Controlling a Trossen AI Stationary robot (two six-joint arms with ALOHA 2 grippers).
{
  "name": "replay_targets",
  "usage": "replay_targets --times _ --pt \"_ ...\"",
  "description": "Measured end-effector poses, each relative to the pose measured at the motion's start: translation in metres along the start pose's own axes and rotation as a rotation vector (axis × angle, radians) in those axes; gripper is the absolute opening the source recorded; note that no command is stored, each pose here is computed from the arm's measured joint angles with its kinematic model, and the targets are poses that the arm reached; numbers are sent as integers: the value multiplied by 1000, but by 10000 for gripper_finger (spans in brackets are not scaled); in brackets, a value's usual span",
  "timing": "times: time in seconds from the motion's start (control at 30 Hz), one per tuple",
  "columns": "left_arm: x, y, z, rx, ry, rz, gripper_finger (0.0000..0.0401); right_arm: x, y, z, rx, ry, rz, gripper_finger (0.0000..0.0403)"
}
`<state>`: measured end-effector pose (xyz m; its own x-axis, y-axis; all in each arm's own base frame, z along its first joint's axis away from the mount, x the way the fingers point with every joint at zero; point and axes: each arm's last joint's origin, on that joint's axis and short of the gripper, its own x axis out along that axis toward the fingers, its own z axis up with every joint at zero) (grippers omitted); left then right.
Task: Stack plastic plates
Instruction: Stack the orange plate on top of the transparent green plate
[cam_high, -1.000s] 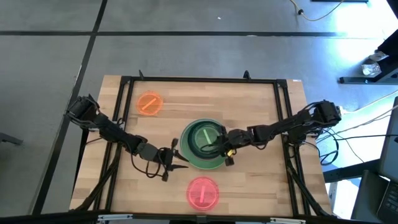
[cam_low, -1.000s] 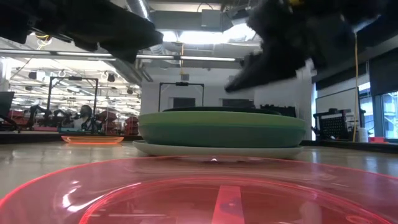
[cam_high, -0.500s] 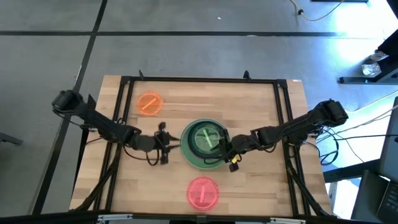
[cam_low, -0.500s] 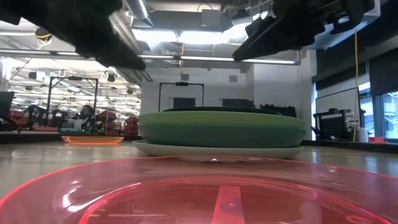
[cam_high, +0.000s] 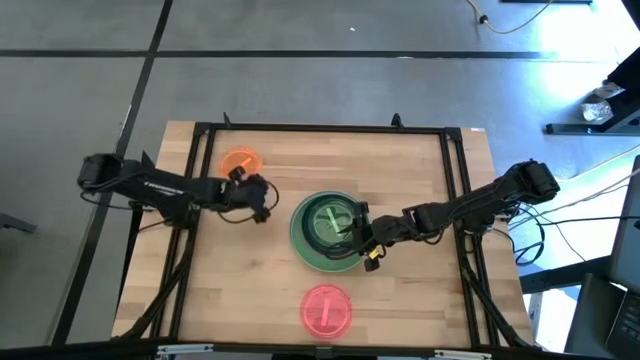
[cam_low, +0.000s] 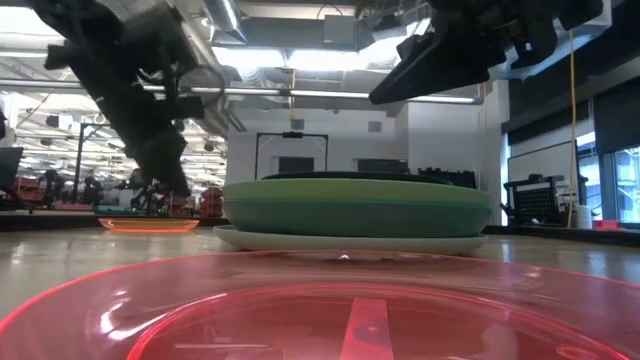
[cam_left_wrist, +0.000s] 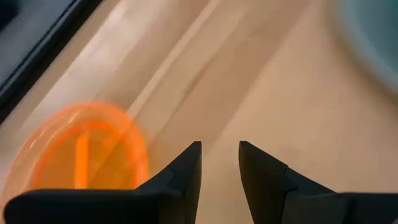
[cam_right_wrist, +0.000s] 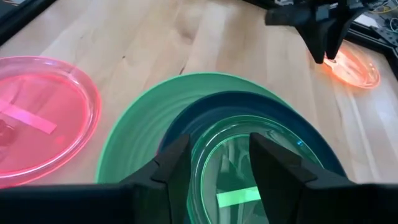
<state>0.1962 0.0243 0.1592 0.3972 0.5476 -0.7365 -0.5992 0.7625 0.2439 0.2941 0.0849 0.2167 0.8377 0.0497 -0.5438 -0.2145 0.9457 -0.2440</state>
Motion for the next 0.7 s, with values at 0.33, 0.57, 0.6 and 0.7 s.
replay_targets --times 0.33,0.57,0.6,0.7 --pt "33 24 -3 -60 150 119 101 0 0 0 -2 5 1 154" --pt "50 32 -9 -47 231 201 101 0 1 -2 -4 16 3 154" --pt "53 33 -10 -45 241 208 101 0 1 -2 -4 16 3 154" --pt "58 36 -12 -52 270 226 99 0 1 -2 -4 16 3 154"
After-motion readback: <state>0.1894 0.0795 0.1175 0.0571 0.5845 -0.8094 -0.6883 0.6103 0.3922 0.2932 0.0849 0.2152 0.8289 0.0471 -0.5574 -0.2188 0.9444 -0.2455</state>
